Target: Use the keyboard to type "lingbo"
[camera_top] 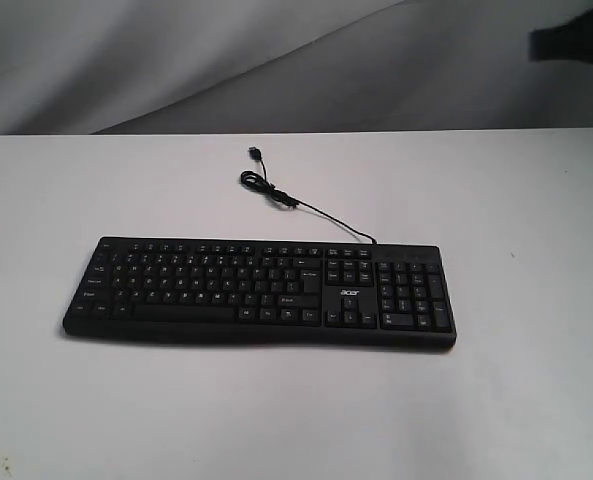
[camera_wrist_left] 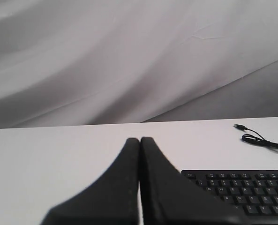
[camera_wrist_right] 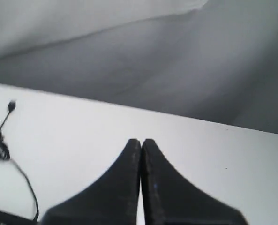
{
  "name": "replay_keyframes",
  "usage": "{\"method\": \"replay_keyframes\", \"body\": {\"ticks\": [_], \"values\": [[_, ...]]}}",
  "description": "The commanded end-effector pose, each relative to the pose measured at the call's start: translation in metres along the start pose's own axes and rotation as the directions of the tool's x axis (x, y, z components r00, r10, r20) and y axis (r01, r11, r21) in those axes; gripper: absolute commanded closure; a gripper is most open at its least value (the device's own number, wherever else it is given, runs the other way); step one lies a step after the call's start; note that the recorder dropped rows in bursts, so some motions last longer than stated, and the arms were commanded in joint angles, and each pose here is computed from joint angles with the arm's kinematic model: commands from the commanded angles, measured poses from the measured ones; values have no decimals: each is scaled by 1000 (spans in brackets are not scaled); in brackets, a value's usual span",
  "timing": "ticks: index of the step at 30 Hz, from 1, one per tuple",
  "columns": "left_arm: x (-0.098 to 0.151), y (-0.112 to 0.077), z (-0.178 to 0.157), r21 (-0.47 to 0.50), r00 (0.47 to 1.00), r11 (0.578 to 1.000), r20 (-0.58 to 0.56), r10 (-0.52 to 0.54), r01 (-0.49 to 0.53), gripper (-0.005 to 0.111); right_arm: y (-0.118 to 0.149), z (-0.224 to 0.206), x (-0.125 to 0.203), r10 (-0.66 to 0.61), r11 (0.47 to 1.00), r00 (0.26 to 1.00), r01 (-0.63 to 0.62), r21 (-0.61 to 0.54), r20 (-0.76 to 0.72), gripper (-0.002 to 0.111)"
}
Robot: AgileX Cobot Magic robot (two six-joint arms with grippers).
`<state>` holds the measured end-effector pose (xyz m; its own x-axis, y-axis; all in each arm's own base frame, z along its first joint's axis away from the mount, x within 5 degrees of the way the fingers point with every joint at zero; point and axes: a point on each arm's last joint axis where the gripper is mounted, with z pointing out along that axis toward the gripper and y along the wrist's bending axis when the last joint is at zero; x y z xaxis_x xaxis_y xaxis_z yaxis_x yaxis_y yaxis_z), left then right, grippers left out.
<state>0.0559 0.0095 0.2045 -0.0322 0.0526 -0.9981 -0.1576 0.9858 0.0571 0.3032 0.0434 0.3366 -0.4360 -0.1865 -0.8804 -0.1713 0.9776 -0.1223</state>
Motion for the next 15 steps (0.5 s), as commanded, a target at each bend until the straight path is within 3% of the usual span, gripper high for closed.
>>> {"method": "replay_keyframes", "body": {"ticks": [1, 2, 3, 4, 5, 7, 9, 15], "values": [[1, 0, 0, 7, 1000, 1000, 8, -2, 2, 106, 52, 70, 1, -266, 943, 953, 227, -244, -142, 108], [1, 0, 0, 7, 1000, 1000, 8, -2, 2, 106, 64, 81, 0, -301, 917, 945, 250, -310, -130, 108], [1, 0, 0, 7, 1000, 1000, 8, -2, 2, 106, 95, 105, 8, -391, 825, 915, 299, -479, -102, 108], [1, 0, 0, 7, 1000, 1000, 8, -2, 2, 106, 109, 115, 15, -430, 767, 898, 310, -563, -91, 108], [1, 0, 0, 7, 1000, 1000, 8, -2, 2, 106, 125, 121, 19, -464, 676, 884, 311, -668, -58, 108], [1, 0, 0, 7, 1000, 1000, 8, -2, 2, 106, 146, 132, 31, -476, 569, 878, 264, -778, -50, 108], [1, 0, 0, 7, 1000, 1000, 8, -2, 2, 106, 167, 144, 41, -474, 525, 879, 236, -818, -50, 108], [1, 0, 0, 7, 1000, 1000, 8, -2, 2, 106, 226, 153, 78, -587, 397, 809, 308, -864, 19, 108]]}}
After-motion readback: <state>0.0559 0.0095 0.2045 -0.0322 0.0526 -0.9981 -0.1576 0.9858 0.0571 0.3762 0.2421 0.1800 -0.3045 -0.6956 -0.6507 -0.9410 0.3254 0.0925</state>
